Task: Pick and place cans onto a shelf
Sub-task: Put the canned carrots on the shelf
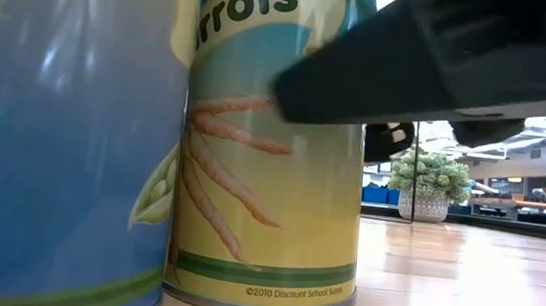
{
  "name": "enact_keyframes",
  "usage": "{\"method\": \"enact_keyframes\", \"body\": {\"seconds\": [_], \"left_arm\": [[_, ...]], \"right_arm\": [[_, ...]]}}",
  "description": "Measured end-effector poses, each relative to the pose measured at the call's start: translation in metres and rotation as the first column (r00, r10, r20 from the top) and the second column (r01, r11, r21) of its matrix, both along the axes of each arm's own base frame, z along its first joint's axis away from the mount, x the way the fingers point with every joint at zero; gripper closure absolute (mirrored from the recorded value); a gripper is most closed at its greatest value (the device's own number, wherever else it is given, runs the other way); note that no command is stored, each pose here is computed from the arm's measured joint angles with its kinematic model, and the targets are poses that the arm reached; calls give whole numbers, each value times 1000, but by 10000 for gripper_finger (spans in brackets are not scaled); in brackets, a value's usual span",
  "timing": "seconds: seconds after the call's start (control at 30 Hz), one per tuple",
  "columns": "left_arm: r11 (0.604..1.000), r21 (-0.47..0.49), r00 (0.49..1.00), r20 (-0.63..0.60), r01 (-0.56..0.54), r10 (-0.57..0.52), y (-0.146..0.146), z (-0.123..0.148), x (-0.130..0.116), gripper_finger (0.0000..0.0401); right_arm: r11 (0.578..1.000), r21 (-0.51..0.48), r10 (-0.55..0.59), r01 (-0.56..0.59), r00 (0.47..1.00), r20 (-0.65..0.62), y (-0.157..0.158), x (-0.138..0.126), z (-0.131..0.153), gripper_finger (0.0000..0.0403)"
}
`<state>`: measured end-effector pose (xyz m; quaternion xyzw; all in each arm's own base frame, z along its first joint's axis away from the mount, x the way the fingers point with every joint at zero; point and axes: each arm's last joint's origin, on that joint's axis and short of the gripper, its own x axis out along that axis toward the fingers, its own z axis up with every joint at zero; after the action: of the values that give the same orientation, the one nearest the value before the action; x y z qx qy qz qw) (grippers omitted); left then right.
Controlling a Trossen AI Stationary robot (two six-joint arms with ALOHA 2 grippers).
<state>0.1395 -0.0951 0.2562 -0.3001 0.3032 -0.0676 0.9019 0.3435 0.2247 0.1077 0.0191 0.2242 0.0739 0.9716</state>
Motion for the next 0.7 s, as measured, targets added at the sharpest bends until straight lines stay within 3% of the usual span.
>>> {"method": "enact_keyframes", "body": {"seconds": [0.2, 0.53, 0.7], "left_arm": [[1000, -22, 1000, -11, 2, -2, -1, 0, 0, 259], [999, -35, 999, -20, 25, -26, -2, 0, 0, 259], [999, -40, 999, -21, 32, -33, -2, 0, 0, 259]], "right_arm": [[1000, 5, -22, 22, 1000, 3, 0, 7, -2, 9], [999, 10, -31, 31, 999, 10, -2, 10, 0, 81], [999, 17, -32, 32, 999, 6, -2, 9, 1, 84]]}}
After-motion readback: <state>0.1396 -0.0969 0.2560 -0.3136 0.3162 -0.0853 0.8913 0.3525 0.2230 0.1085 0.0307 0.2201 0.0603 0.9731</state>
